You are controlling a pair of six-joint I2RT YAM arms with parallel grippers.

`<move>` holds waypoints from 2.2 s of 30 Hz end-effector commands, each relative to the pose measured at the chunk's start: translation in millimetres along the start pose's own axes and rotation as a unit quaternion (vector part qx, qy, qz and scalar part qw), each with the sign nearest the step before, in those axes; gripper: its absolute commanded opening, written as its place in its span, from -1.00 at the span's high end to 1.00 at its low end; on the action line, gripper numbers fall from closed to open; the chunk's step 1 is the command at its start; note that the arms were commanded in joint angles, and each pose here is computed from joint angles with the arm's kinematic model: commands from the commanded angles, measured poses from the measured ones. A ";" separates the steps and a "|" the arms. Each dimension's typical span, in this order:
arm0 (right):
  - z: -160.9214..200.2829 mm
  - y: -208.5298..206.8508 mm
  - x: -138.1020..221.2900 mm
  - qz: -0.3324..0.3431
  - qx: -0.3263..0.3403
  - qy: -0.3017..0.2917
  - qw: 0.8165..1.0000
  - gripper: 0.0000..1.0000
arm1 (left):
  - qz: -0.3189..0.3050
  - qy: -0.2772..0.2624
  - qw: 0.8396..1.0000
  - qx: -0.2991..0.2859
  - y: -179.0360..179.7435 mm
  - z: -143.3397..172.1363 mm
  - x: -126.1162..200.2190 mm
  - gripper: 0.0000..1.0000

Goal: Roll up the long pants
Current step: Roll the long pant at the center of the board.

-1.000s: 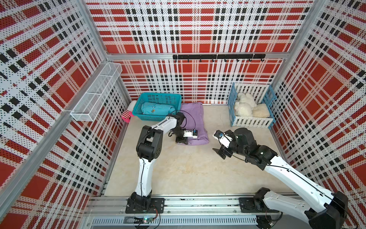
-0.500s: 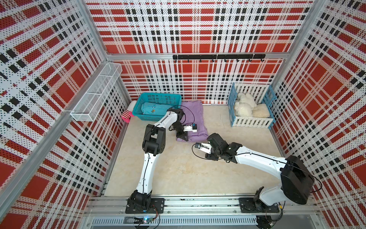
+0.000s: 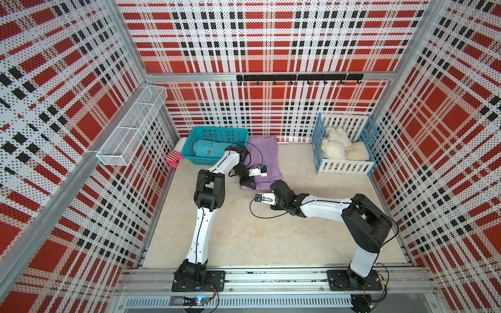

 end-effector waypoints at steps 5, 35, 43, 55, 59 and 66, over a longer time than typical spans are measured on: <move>-16.5 -8.3 -18.4 0.033 0.038 -0.022 0.999 -0.33 | 0.007 0.025 1.000 0.013 12.6 25.8 -23.5 1.00; 22.0 27.6 -66.8 -0.040 0.039 0.025 0.998 1.00 | -0.025 0.038 0.997 0.056 -26.9 74.8 25.1 -0.99; 12.8 26.6 -52.2 -0.102 0.003 0.001 0.995 1.00 | -0.168 0.077 0.976 0.114 -27.0 100.5 72.0 -0.99; -10.7 9.0 -23.7 -0.338 -0.116 -0.039 0.933 1.00 | -0.410 0.065 0.896 0.160 -59.3 114.1 129.7 -0.99; -17.2 -4.1 -25.8 -0.394 -0.141 -0.049 0.907 1.00 | -0.464 0.098 0.870 0.134 -84.4 114.3 123.2 -0.99; -14.3 -40.0 -54.9 -0.434 -0.210 -0.071 0.873 1.00 | -0.579 0.077 0.806 0.097 -114.3 93.7 136.0 -0.99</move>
Point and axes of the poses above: each gripper's point midway between its finger pads, its own x axis back along the fingers, its own y axis along the line the jaws close on, z = x × y, the point moved 1 cm from there along x, back along the fingers, and after that the axes turned 2 degrees about -x, right-handed, at the moved point
